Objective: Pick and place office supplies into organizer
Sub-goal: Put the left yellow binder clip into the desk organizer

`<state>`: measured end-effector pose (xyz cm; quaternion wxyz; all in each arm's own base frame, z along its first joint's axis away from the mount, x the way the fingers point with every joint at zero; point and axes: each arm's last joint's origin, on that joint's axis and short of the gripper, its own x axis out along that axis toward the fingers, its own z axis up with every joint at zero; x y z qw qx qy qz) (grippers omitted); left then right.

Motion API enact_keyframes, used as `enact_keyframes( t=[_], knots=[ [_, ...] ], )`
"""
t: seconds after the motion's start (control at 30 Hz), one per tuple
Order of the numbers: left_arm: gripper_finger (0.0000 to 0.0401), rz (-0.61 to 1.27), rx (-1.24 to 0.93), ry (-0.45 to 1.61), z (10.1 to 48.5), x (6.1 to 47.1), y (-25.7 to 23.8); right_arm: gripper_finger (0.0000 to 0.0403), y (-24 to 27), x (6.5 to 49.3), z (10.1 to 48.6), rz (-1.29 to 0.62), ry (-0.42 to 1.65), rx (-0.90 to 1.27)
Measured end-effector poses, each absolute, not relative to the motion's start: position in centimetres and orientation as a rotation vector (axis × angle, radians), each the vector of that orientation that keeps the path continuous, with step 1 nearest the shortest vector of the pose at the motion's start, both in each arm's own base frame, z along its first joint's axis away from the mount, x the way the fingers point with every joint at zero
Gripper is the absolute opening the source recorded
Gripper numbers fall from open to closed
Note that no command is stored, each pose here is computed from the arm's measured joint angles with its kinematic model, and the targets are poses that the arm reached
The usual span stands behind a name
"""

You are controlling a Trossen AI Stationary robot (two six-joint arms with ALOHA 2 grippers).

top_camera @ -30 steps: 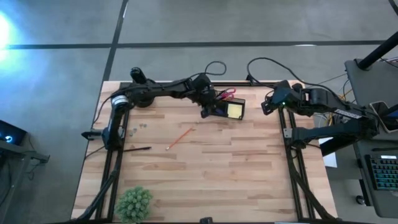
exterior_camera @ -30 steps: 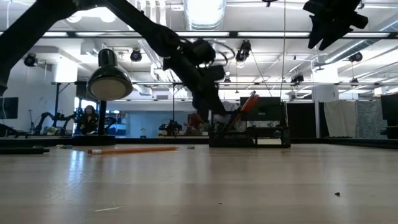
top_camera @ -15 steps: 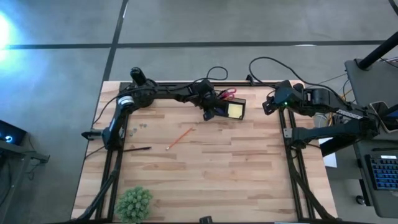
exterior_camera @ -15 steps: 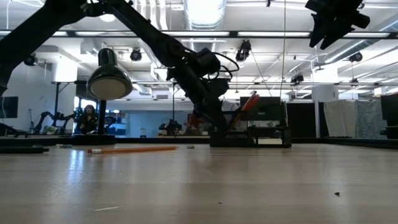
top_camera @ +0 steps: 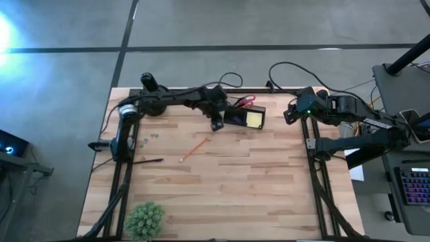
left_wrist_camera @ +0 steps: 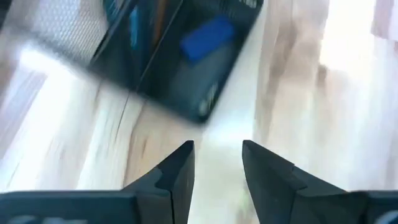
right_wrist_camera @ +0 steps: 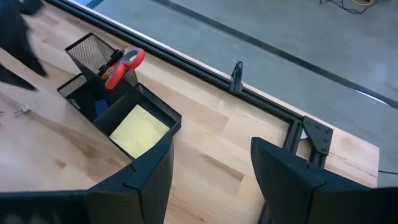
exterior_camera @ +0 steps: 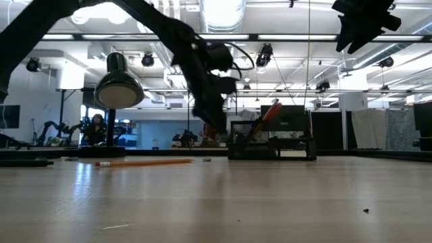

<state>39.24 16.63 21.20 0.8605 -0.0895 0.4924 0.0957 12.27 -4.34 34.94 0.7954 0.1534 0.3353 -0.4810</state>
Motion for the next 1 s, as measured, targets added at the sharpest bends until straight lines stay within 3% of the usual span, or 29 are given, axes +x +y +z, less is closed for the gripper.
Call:
enact_keyframes(
  t=[0.2,0.33,0.6,1.0],
  knots=[
    [0.0120,0.413,-0.631,1.177,20.9,37.3,15.5,0.0206,-4.5,12.0,34.8,-1.068,0.735,0.345],
    [0.0121,0.547,-0.844,1.113,20.9,37.6,15.3,0.0206,-4.9,11.7,34.7,-1.130,0.720,0.403],
    [0.0121,0.720,-0.860,1.063,20.4,37.7,15.2,0.0206,-5.2,11.6,34.7,-1.139,0.732,0.397],
    [0.0121,0.735,-0.850,1.046,18.6,38.8,13.2,0.0206,-5.2,11.6,34.7,-1.116,0.764,0.349]
  ],
)
